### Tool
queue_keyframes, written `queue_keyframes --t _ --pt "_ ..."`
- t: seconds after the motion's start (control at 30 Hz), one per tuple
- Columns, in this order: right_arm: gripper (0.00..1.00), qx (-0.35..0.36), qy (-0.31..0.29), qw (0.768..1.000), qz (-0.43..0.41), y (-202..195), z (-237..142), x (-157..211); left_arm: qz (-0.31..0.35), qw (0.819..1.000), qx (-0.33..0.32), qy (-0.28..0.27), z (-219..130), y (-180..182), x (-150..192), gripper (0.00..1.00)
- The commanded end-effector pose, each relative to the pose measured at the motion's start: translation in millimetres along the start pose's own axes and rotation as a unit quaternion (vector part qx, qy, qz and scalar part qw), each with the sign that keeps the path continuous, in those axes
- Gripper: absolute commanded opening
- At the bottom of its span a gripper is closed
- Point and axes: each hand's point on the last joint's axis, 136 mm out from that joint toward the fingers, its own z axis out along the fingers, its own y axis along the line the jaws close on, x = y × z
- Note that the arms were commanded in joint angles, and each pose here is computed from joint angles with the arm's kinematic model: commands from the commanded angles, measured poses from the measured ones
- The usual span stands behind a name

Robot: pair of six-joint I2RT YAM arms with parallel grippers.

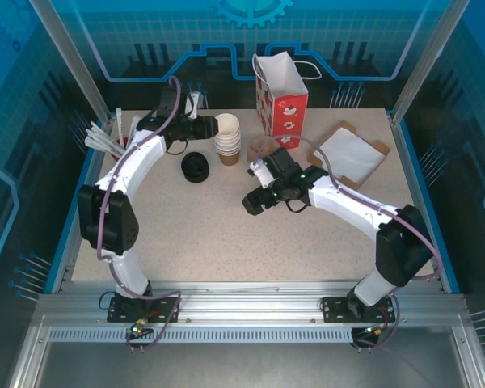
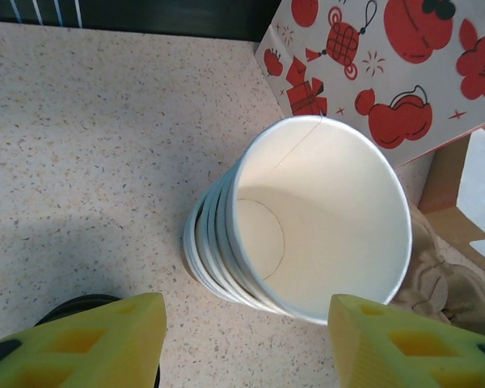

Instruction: Pack the takeout coffee

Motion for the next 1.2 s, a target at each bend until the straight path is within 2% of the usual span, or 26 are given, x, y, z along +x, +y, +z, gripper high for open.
queue_keyframes --t 0.0,0.47,0.9,1.17 --pt "0.87 -0.022 0.026 0.999 0.007 -5 13 11 0.016 1.0 0.005 0.026 2 -7 4 0.54" --pt "0.85 -0.007 0.032 0.999 0.03 -44 28 -1 0.029 0.999 -0.001 0.044 23 -5 -5 0.33" --pt "0.85 -0.016 0.026 0.999 0.032 -39 25 -2 0.032 0.998 -0.006 0.051 32 -2 -8 0.17" --pt "0.85 -0.018 0.022 0.999 0.032 -37 20 -4 0.031 0.998 -0.015 0.055 37 1 -7 0.15"
